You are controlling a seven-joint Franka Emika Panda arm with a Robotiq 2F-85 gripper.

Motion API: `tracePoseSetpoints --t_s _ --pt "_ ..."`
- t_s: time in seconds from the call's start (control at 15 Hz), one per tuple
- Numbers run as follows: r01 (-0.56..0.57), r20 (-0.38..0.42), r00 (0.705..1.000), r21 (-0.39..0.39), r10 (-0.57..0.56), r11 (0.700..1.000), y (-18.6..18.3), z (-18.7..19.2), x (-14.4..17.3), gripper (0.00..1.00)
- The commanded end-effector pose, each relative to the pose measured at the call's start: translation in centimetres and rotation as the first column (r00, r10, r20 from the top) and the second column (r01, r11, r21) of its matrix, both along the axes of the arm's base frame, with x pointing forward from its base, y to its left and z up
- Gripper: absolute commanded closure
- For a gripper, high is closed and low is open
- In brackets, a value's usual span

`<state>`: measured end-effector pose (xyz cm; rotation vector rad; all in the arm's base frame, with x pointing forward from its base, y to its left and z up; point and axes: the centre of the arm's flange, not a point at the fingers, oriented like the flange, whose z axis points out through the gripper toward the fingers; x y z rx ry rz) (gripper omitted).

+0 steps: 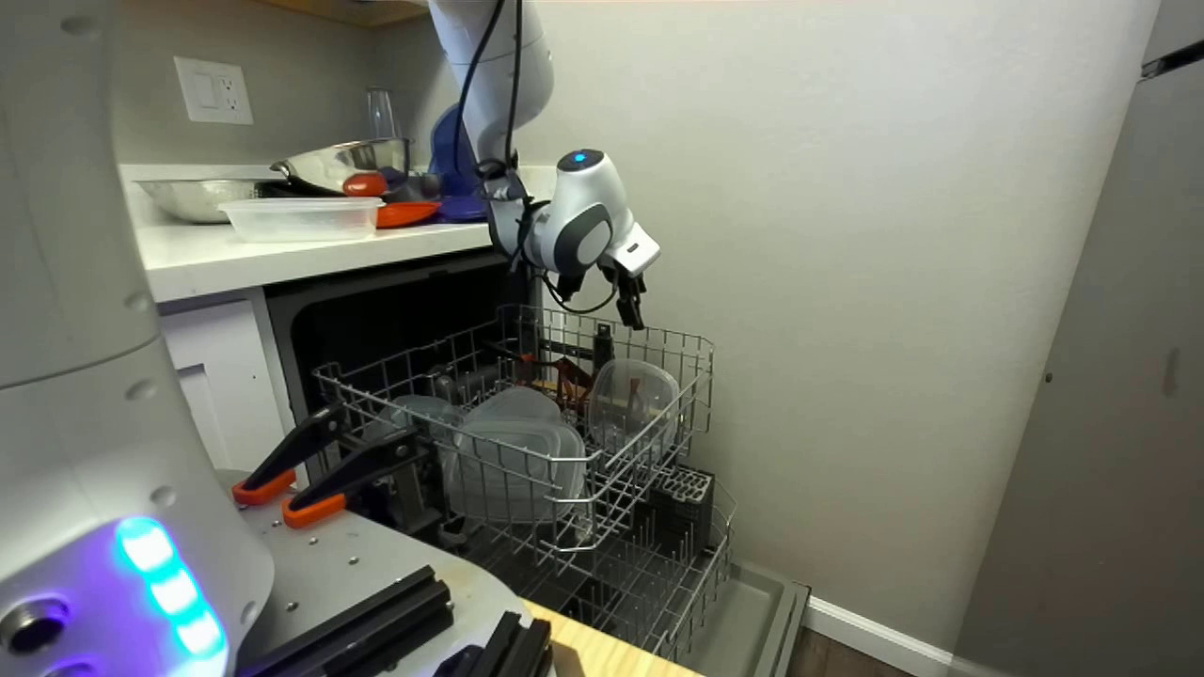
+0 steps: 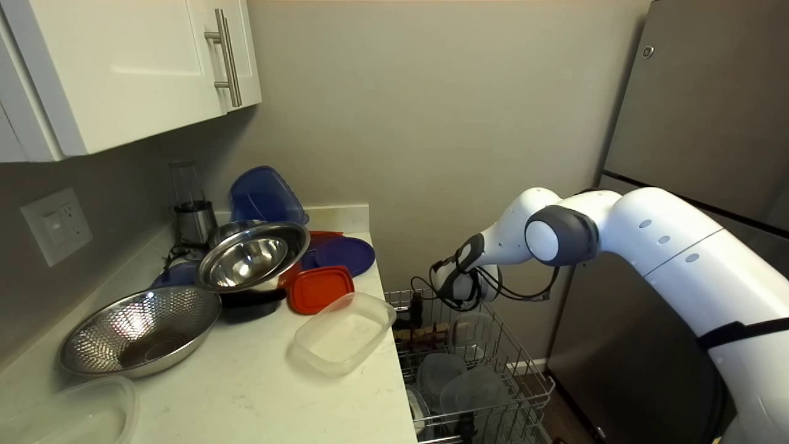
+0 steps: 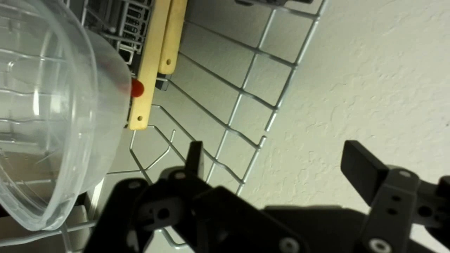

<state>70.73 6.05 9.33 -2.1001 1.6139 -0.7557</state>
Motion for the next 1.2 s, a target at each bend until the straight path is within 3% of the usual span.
tracePoseSetpoints --t_s 0.0,0.2,0.47,0.73,1.0,1.13 --pt "-0.009 -0.064 0.998 0.073 0.013 0.997 1.2 3.5 -1.6 0.0" --pt "0.008 -0.183 0.983 0.125 0.015 0.992 2.1 3.6 -2.2 0.0" --pt "0.064 -0.293 0.956 0.124 -0.025 0.99 0.4 2.7 -3.2 0.0" --pt "0.123 -0.333 0.939 0.103 -0.082 0.987 -1.9 1.3 -3.9 0.0" --pt "0.153 -0.322 0.939 0.069 -0.123 0.986 -3.3 -0.4 -4.3 0.0" --pt "0.157 -0.306 0.94 0.008 -0.147 0.988 -3.8 -1.1 -4.2 0.0"
